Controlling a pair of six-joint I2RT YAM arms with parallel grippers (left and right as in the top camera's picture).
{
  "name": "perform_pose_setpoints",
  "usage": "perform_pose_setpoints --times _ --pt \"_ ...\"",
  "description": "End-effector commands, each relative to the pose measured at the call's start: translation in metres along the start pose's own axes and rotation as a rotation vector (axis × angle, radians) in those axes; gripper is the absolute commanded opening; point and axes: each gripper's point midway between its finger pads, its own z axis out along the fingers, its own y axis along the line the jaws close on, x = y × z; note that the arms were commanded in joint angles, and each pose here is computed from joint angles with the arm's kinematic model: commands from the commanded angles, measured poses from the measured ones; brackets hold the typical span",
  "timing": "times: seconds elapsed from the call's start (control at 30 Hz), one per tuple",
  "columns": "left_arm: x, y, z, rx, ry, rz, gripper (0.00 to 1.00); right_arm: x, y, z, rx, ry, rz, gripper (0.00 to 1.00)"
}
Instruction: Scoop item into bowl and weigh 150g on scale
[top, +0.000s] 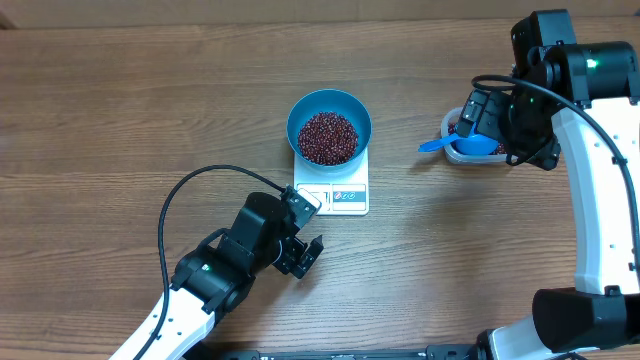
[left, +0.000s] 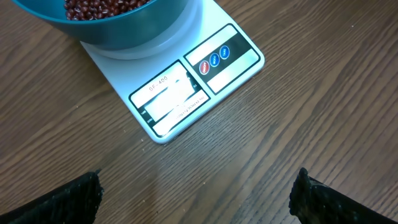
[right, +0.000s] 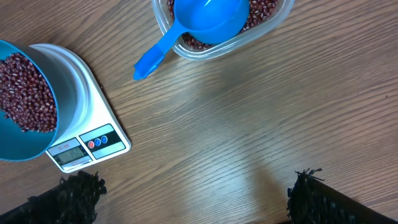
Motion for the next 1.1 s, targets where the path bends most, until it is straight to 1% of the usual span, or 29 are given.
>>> perform_pose_setpoints --times 0.0,0.7,0.8,0.9,1.07 --pt "0.004 0.002 0.002 -0.007 0.013 0.011 0.99 -0.003 0.000 -0.011 -0.021 -0.038 -0.013 1.00" --pt "0.004 0.002 0.002 -0.005 0.013 0.012 1.00 -0.003 0.000 -0.011 -0.020 -0.038 -0.013 1.00" --pt "0.005 0.009 0.002 -0.044 0.017 0.013 0.99 -0.003 0.000 -0.011 -0.021 -0.038 -0.013 1.00" --pt "0.005 0.010 0.002 -0.050 0.018 0.013 1.00 -0.003 0.000 -0.011 -0.020 -0.038 -0.013 1.00" --pt "0.019 0.008 0.001 -0.044 0.077 0.012 0.99 -0.003 0.000 -0.011 -0.020 -0.038 -0.013 1.00"
